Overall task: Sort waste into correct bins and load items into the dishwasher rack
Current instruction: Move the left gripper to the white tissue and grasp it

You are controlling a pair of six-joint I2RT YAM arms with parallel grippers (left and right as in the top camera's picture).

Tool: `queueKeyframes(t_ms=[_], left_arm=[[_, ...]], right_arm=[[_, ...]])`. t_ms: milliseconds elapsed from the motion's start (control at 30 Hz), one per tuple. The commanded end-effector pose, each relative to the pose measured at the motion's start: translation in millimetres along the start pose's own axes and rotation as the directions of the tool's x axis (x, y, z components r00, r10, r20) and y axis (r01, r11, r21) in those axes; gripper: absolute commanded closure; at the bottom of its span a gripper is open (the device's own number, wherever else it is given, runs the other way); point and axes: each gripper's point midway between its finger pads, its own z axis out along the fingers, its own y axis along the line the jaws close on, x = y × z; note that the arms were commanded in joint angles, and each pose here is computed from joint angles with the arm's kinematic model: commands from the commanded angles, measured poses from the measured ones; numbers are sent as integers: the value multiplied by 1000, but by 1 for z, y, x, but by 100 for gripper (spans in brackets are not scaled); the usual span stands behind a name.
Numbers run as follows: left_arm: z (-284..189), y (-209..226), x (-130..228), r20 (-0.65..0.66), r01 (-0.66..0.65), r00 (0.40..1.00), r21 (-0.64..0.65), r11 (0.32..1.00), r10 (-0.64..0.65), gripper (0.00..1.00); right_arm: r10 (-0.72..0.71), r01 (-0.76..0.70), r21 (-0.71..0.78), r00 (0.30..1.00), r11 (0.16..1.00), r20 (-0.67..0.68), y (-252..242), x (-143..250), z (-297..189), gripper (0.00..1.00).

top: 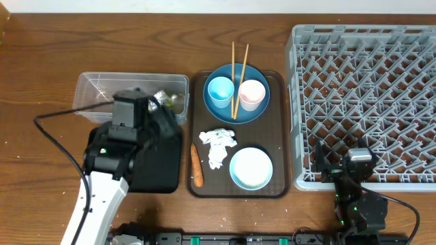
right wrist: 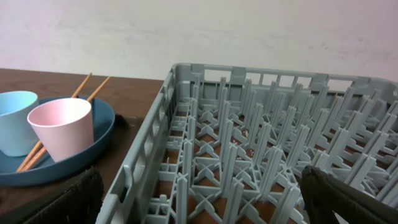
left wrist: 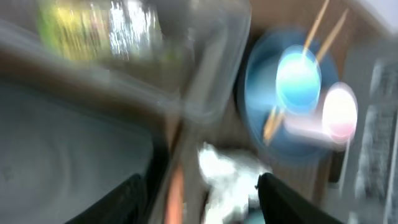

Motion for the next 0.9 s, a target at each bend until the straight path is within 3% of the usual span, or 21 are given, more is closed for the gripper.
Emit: queueKeyframes(t_ms=[0, 200, 367, 867], left_arm=[[0, -15, 32, -157, -3, 987, 78, 997, 15, 40], [6, -26, 62, -242, -73, 966, 84, 994, 91, 41], [9, -48, 77, -239, -163, 952, 134, 977, 192, 41], [54, -54, 93, -213, -335, 920, 14, 942, 330, 41]], right_arm=[[0, 0, 13, 1000, 1000, 0, -3, 0, 0, 1], [0, 0, 13, 1000, 1000, 0, -3, 0, 0, 1], [0, 0, 13, 1000, 1000, 0, -3, 0, 0, 1], [0, 0, 13, 1000, 1000, 0, -3, 0, 0, 1]])
